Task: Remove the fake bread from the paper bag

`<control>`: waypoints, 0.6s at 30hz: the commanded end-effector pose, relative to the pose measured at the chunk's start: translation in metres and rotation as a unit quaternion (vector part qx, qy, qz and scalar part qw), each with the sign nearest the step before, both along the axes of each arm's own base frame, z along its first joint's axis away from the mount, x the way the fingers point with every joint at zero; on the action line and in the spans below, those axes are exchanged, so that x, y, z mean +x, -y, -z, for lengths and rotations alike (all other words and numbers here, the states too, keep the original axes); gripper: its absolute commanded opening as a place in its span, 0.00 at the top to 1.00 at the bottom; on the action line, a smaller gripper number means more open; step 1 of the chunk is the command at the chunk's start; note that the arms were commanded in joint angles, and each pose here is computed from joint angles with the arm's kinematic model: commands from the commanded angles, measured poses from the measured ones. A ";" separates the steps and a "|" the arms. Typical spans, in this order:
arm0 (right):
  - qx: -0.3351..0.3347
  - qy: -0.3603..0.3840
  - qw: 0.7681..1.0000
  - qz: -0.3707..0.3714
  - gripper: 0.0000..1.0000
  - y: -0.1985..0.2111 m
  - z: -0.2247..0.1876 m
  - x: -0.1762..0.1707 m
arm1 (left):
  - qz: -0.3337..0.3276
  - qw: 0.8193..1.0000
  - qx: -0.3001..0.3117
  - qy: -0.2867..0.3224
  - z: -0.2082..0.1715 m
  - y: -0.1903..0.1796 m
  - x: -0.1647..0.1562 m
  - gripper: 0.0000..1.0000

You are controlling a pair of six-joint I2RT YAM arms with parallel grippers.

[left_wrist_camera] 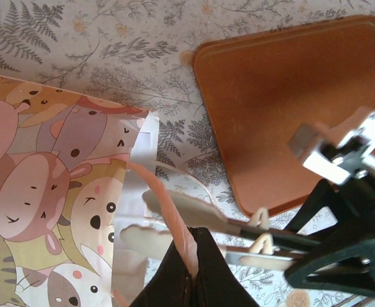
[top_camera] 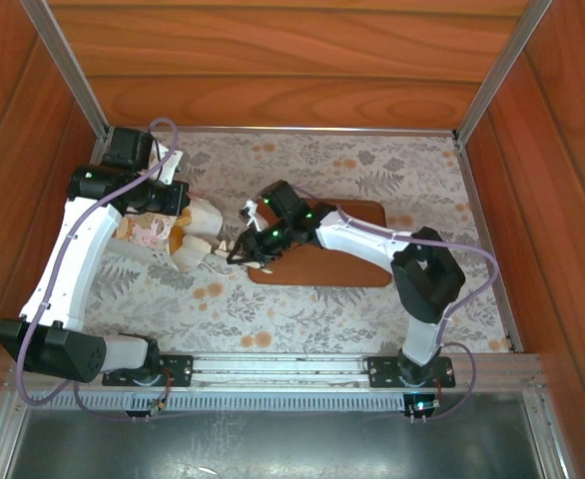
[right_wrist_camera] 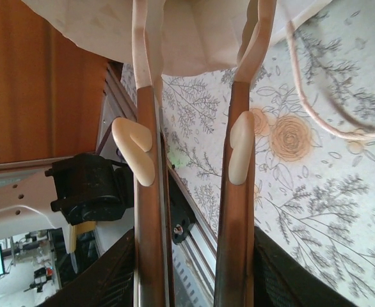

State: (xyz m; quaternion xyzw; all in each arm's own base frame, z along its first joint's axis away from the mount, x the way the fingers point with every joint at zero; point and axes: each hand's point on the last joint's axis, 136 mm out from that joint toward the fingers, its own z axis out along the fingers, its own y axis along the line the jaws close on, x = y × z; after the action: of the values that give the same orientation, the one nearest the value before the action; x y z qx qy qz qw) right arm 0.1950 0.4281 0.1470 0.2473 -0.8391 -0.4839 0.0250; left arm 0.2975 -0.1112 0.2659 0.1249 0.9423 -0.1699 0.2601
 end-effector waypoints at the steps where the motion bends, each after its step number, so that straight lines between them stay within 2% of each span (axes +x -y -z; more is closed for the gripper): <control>1: 0.038 -0.001 0.999 -0.019 0.57 -0.020 -0.011 -0.002 | 0.007 1.000 -0.009 0.019 -0.011 0.004 0.001 1.00; 5: 0.048 0.002 0.999 -0.023 0.55 -0.030 -0.008 0.002 | 0.006 1.000 -0.011 0.023 -0.014 0.004 0.002 1.00; 12: 0.097 -0.036 0.994 -0.024 0.53 -0.047 -0.010 0.007 | 0.002 1.000 -0.003 0.024 -0.013 0.002 0.005 1.00; 18: 0.072 -0.063 0.995 -0.009 0.51 -0.046 0.007 0.012 | 0.008 1.000 -0.005 0.026 -0.014 0.004 0.005 1.00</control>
State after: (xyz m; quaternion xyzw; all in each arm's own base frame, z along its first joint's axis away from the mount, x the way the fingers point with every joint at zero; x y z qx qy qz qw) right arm 0.2031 0.4685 0.1257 0.2225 -0.8148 -0.5323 0.0565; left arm 0.2984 -0.1104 0.2669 0.1246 0.9421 -0.1671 0.2627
